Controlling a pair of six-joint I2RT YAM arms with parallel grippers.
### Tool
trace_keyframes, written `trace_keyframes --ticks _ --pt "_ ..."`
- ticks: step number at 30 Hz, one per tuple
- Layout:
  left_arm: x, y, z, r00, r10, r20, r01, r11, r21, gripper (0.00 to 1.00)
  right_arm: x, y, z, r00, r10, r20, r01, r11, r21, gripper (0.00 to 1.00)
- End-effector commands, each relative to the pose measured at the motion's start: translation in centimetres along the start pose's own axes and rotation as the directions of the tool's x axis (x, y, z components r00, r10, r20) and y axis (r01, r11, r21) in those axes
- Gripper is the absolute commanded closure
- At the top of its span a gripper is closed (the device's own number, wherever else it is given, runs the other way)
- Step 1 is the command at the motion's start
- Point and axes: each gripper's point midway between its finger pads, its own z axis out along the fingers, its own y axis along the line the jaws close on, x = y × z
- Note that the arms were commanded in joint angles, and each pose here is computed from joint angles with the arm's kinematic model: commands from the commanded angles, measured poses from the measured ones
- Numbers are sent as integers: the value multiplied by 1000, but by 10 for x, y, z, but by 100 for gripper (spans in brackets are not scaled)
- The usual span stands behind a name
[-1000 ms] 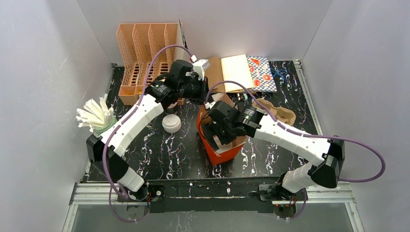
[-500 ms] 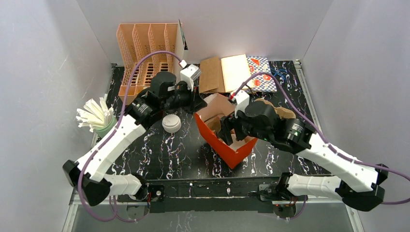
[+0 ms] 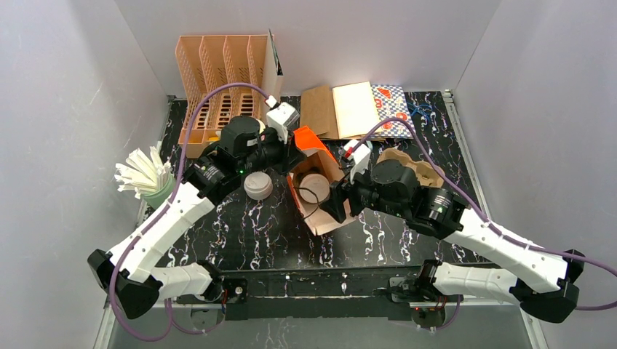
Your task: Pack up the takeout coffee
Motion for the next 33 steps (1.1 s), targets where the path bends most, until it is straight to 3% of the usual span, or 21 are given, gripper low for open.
trace_keyframes --ticks 1,17,24,31,33 --pt "-1 1 4 1000 1 8 -1 1000 -4 100 -28 20 8 996 -22 87 30 995 -94 24" --pt "14 -4 0 999 27 26 -28 999 30 100 -84 28 -71 939 60 338 -12 989 -144 31" --pt "5 13 9 996 -82 -22 79 993 -91 100 -69 -35 -82 943 111 315 -175 968 182 40" --pt "-5 16 6 995 -97 4 97 988 -121 100 -29 -48 -65 983 107 150 -146 949 280 15" --pt "-4 16 7 995 -102 2 102 987 -122 100 -16 -51 -58 987 104 122 -136 948 288 11"
